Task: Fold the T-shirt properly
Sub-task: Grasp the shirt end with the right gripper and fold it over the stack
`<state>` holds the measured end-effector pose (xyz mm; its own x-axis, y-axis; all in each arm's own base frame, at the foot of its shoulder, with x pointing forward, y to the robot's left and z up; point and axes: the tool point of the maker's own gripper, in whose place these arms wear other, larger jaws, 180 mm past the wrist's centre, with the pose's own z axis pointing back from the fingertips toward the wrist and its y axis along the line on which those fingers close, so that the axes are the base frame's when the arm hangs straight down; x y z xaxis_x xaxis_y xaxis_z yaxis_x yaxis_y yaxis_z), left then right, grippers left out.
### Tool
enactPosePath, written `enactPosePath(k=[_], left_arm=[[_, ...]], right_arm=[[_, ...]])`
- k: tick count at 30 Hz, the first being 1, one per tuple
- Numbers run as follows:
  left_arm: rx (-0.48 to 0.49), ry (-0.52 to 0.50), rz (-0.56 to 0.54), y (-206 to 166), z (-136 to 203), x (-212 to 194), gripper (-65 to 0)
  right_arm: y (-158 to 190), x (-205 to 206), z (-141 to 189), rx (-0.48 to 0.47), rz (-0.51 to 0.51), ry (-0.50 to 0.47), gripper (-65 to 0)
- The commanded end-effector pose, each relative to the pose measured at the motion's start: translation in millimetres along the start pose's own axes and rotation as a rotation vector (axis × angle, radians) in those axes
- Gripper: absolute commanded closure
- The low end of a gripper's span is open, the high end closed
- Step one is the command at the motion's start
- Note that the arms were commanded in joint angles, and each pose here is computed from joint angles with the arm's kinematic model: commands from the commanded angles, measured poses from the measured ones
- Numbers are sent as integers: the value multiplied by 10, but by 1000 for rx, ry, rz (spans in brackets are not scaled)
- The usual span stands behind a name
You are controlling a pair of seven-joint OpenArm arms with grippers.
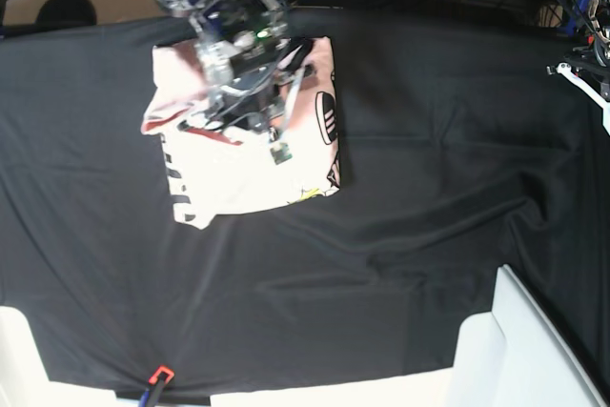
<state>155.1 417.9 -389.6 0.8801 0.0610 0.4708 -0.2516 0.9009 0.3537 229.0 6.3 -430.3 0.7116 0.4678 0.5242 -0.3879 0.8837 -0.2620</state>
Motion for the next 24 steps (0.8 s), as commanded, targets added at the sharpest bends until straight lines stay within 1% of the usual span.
enactPosePath(k=[1, 4, 12, 14, 16, 19, 22, 24], left_arm=[[19, -28, -13, 83, 31, 99, -37], [19, -28, -13, 83, 31, 99, -37], [18, -28, -14, 78, 30, 99, -37], [18, -28, -14, 78, 30, 99, -37], [18, -28, -14, 78, 30, 99, -37], [18, -28, -14, 78, 30, 99, -37], [18, -27, -14, 78, 28, 94, -37], [18, -27, -14, 78, 28, 94, -37]], right_arm=[[24, 157, -2, -1, 3, -40, -3], [107, 169, -71, 6, 32, -28, -3], [164, 426, -109, 11, 20, -54, -3], [195, 440, -111, 15, 27, -56, -3], [356, 421, -99, 40, 71, -56, -3], [371, 388, -155, 22, 76, -44, -3], [399, 408, -133, -10, 42, -59, -15], [446, 431, -106, -9, 47, -72, -52]])
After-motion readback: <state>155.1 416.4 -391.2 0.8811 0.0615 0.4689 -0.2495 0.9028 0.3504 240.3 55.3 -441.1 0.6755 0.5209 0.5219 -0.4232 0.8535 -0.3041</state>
